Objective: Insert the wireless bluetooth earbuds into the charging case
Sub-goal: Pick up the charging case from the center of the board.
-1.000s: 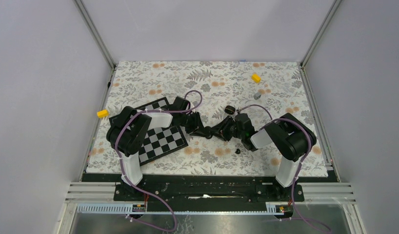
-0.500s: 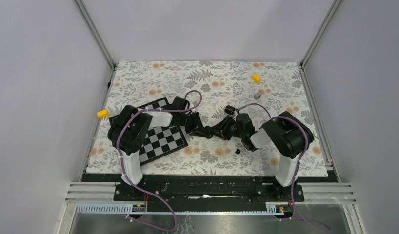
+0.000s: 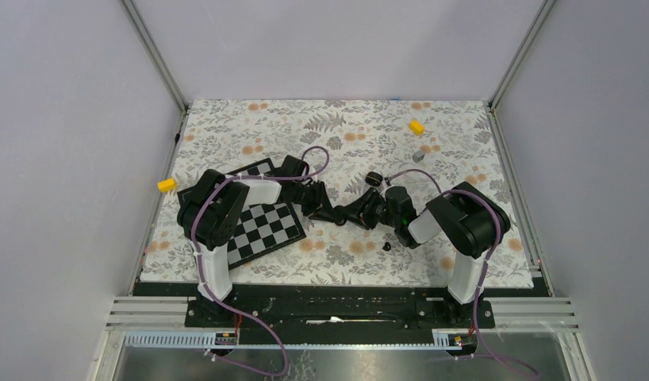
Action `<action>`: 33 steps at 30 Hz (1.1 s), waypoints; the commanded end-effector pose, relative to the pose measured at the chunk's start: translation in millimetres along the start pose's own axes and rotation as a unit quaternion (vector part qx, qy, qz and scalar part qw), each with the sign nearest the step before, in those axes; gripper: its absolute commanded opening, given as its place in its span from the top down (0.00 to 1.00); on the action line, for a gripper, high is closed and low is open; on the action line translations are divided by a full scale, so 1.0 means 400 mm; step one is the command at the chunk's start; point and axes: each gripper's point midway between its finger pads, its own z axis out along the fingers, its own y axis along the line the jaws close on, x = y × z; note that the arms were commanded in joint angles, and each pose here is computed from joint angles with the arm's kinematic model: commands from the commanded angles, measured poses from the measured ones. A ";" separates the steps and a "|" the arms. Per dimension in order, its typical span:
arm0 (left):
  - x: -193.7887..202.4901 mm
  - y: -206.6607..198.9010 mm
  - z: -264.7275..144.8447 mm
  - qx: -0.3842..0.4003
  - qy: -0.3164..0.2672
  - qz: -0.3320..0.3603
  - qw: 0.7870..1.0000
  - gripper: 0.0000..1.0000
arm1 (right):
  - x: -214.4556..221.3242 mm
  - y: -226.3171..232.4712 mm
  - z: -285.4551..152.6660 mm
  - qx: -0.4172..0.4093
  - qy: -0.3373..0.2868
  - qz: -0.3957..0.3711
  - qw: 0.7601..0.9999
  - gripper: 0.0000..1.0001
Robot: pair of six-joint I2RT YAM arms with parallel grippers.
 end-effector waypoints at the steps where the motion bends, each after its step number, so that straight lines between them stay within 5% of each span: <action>1: -0.052 -0.043 0.025 0.026 -0.021 0.044 0.998 0.74 | 0.078 0.021 -0.009 -0.018 0.068 -0.009 0.997 0.51; 4: -0.054 -0.046 0.027 0.029 -0.019 0.046 0.998 0.74 | 0.086 0.030 -0.002 -0.021 0.074 -0.013 0.997 0.52; 12: -0.058 -0.053 0.024 0.030 -0.018 0.053 0.998 0.74 | 0.093 0.043 -0.007 -0.025 0.077 -0.015 0.997 0.88; 17: -0.056 -0.065 0.010 0.024 -0.016 0.058 0.998 0.71 | 0.081 0.039 -0.022 -0.010 0.057 -0.019 0.998 1.00; 26: -0.052 -0.127 -0.043 0.036 -0.025 0.082 0.996 0.50 | 0.071 0.042 -0.025 -0.005 0.046 -0.013 0.999 1.00; 33: -0.055 -0.112 -0.065 0.025 -0.045 0.071 0.996 0.50 | 0.064 0.050 -0.038 -0.010 0.035 -0.006 0.999 1.00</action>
